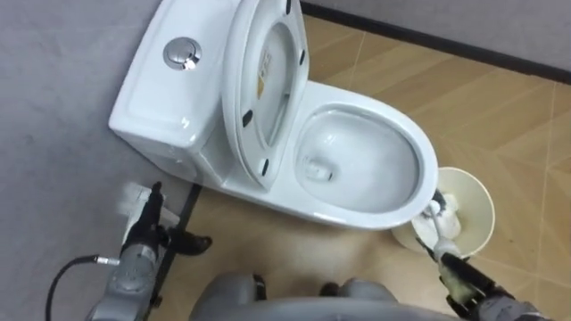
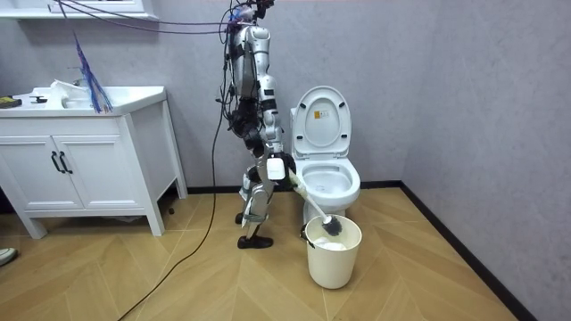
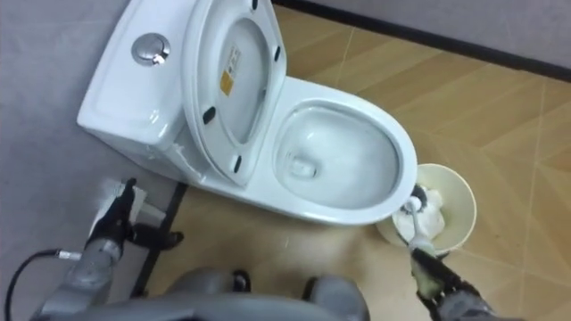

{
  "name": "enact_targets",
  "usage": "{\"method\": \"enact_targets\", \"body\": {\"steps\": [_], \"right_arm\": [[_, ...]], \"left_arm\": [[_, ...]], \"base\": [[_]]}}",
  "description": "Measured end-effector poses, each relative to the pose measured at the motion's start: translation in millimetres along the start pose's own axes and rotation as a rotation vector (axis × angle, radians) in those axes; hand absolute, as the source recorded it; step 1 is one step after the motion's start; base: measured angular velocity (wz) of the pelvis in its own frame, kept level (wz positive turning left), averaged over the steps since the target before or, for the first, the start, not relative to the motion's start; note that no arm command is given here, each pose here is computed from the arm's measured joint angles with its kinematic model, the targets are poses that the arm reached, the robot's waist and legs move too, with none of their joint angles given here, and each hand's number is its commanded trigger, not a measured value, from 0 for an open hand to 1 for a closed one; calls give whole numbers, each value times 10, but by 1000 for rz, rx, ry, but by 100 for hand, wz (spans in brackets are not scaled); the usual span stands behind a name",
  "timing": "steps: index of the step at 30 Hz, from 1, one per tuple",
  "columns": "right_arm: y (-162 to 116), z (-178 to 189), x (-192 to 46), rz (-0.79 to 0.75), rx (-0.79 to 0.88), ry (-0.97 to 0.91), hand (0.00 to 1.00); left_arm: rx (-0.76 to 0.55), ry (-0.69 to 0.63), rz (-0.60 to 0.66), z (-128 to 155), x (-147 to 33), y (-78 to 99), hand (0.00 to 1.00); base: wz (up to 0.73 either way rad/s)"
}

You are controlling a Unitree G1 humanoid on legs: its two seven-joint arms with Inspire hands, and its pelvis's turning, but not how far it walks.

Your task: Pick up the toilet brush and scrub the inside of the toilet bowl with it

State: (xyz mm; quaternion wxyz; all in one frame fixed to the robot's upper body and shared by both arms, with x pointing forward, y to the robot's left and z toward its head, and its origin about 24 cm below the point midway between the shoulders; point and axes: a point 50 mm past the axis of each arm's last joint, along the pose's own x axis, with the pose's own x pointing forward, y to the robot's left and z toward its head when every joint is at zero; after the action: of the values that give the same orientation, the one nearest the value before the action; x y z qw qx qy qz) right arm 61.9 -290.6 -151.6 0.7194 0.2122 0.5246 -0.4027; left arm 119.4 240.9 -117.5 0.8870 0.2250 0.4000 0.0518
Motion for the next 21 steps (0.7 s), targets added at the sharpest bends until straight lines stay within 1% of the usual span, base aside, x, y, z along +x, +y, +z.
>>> {"method": "enact_targets", "body": {"steps": [4,6,9,11,14,19,21], "right_arm": [[-7,-14,-2,-3,-34,-10,100],[6,-29,-2,0,-57,-9,100],[-55,-90,-6,-21,-106,-12,100],[-82,-100,-12,-35,-106,-23,100],[-33,-97,-20,-52,-102,-49,100],[-17,-106,-26,-92,-151,-75,100],[8,-88,-34,-97,-174,-96,100]], "left_arm": [[-6,-23,26,-27,-103,43,0],[-16,-13,39,-58,-120,57,0],[-39,-4,62,-121,-183,68,0],[-47,-16,84,-100,-196,71,0],[-45,-60,156,-44,-243,131,0],[55,-271,325,310,-400,280,0],[72,-344,385,451,-448,343,0]], "base": [[0],[5],[7],[2],[0],[5],[3]]}}
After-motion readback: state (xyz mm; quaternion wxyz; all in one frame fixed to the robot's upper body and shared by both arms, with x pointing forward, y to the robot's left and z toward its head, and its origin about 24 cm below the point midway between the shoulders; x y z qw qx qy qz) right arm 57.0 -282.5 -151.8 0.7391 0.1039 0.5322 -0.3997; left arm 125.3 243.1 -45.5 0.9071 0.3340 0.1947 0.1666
